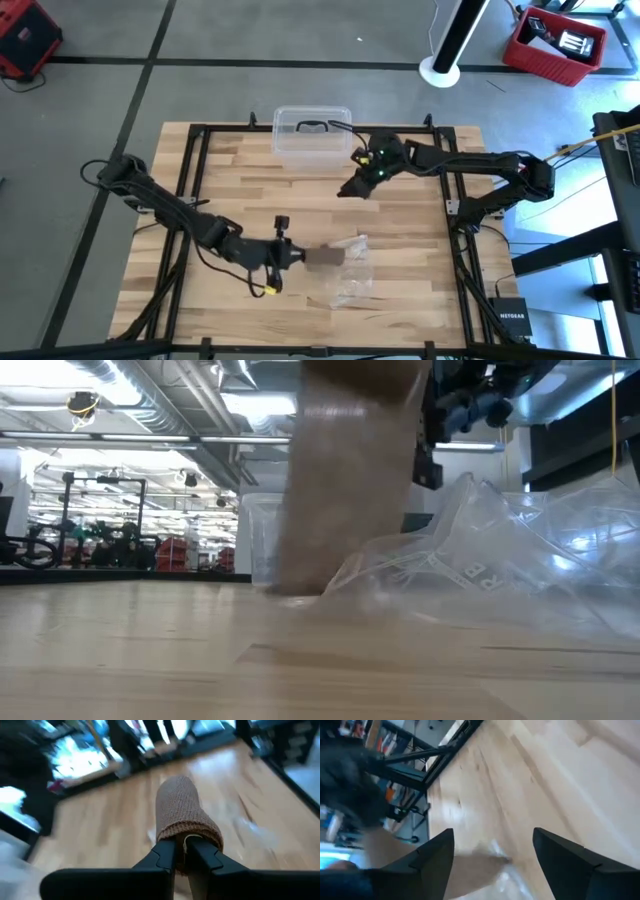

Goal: Roll bandage
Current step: Roll the brown bandage

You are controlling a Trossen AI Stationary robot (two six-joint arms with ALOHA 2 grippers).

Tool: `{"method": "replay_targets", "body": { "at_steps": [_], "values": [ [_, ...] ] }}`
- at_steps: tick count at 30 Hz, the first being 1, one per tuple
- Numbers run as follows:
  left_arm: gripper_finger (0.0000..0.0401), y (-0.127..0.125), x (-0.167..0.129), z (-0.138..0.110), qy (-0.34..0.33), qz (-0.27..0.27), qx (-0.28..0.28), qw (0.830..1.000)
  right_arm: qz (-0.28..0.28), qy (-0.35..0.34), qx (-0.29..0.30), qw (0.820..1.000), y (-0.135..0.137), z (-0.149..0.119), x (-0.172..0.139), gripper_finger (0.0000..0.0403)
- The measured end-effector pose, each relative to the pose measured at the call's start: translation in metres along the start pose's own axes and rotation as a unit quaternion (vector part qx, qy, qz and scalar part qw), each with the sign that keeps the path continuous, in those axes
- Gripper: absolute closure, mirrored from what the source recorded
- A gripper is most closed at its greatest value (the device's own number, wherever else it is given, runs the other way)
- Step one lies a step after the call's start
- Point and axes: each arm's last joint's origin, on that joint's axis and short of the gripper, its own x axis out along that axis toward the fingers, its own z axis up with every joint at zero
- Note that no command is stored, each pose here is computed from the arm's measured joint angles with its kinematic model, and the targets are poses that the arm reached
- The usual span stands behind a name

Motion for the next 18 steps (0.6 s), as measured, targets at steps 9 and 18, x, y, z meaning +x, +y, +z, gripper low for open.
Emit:
{"method": "replay_targets", "body": {
  "at_steps": [9,18],
  "values": [
    [0.0382,0.048,-0.041,0.028,-0.067,0.092,-0.006,0.993,-0.007,0.041,-0.128,0.991,0.015,-0.018,0.012,0.0129],
    [0.0382,0.057,-0.046,0.024,-0.070,0.107,-0.030,0.991,0.006,0.020,-0.274,0.962,0.048,-0.035,0.008,0.0129]
  ]
}}
